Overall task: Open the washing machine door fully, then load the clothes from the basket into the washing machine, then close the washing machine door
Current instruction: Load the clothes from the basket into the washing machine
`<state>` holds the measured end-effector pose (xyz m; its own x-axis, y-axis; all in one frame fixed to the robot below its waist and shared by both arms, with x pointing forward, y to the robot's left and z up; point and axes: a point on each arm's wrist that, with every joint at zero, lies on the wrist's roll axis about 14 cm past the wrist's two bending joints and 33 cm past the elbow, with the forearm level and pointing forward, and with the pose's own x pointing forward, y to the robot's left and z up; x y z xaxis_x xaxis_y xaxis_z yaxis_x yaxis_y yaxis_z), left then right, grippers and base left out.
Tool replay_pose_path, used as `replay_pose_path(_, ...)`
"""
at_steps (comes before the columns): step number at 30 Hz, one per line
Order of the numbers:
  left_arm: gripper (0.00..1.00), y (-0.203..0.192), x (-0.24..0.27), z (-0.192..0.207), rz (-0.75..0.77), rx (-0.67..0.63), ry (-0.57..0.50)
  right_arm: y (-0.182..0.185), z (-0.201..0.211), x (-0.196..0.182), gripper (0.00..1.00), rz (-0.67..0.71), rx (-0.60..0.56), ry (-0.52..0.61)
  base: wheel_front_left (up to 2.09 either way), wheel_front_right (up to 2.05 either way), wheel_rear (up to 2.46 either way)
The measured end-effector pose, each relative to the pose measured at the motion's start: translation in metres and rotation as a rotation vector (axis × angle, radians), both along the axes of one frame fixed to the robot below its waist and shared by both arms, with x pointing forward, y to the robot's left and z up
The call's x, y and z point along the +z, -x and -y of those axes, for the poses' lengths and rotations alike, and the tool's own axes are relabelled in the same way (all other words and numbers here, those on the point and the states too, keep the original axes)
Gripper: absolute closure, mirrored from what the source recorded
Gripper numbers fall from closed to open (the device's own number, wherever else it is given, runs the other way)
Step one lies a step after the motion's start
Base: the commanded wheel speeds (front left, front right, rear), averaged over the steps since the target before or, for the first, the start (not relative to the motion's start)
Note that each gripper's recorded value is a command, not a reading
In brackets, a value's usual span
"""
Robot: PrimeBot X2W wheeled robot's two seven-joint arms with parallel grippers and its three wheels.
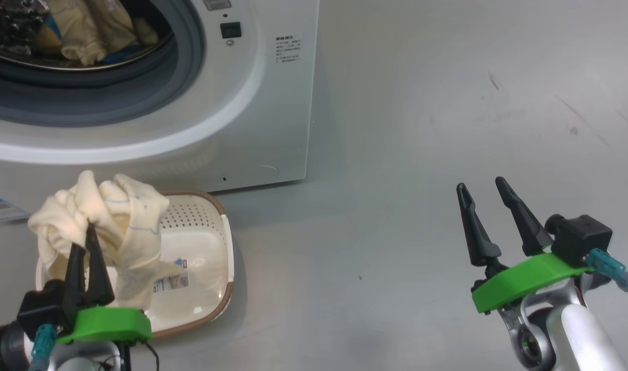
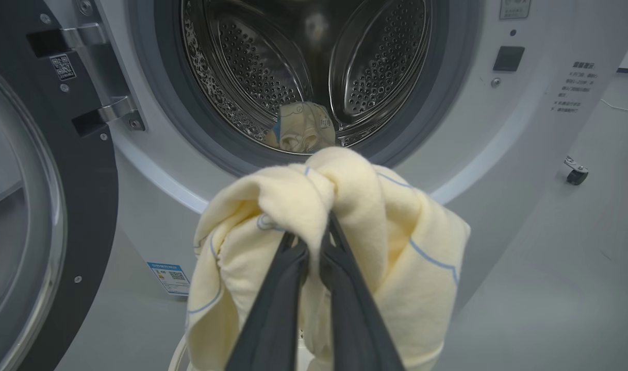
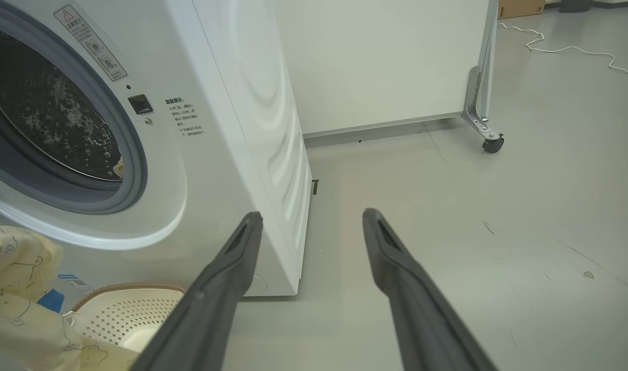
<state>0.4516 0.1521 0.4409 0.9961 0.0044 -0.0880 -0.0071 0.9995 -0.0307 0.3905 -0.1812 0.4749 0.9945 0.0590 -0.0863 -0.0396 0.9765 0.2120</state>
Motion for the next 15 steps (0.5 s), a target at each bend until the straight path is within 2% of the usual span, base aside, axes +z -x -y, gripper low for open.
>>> replay_pose_path(15,1.00,0.053,0.030,-0.003,0.036,0.001,0.016,0.028,-0.005,0.021,0.00,0.033,0.008,0.001,0.00,0.00,0.00)
